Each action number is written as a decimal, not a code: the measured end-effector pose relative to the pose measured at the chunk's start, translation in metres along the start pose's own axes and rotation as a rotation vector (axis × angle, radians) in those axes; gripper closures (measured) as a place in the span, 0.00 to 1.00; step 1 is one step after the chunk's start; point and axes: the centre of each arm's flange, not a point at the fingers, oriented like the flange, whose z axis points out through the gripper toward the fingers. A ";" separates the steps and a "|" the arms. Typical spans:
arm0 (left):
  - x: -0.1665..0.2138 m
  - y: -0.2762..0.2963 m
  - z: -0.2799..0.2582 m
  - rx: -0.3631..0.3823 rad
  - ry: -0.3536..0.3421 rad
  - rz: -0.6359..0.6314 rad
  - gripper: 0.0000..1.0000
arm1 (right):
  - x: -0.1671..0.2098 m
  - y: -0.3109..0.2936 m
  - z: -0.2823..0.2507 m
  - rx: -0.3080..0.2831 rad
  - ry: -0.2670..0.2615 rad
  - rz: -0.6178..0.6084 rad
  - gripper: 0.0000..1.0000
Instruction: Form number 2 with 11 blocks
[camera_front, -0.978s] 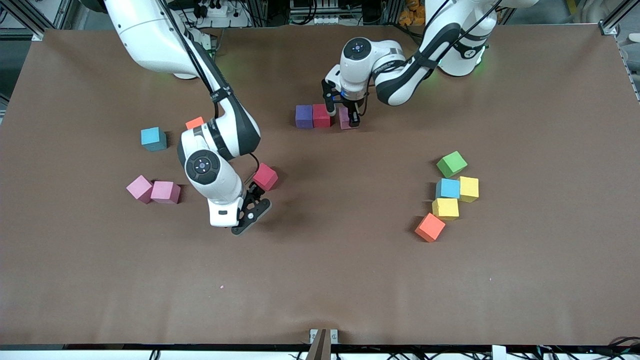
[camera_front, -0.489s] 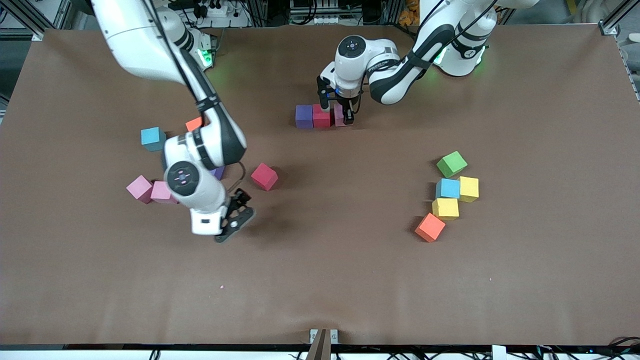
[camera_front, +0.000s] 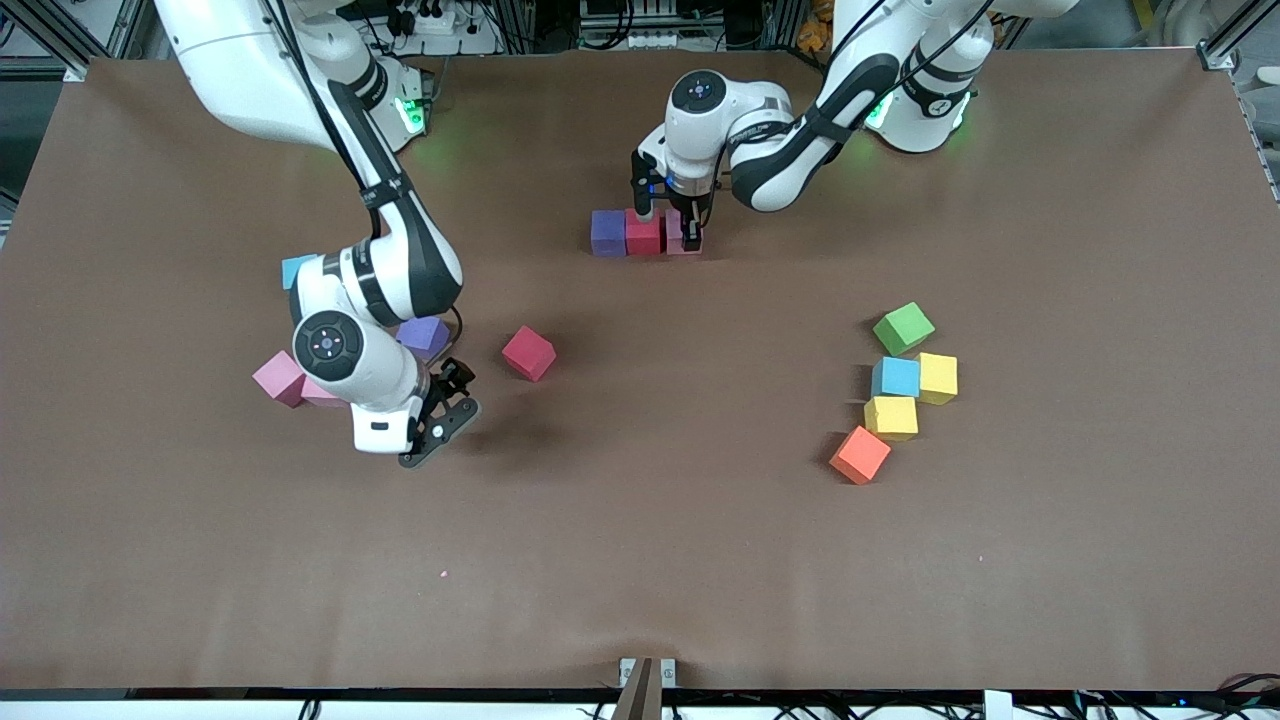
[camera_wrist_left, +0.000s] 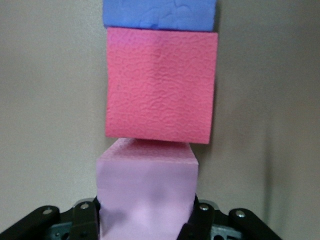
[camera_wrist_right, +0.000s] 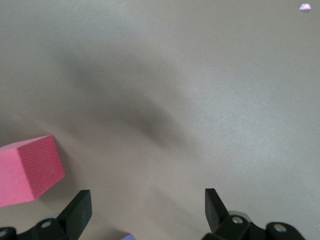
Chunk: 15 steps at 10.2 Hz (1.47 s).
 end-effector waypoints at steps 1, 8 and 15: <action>0.002 -0.001 0.000 -0.002 0.003 -0.002 0.43 | -0.003 -0.003 -0.002 0.007 -0.009 -0.002 0.00; 0.004 -0.001 0.001 -0.006 0.006 0.000 0.43 | 0.004 -0.026 0.000 0.006 -0.001 -0.038 0.00; 0.009 -0.001 0.003 -0.016 0.012 -0.017 0.19 | 0.006 -0.032 0.001 0.005 -0.001 -0.048 0.00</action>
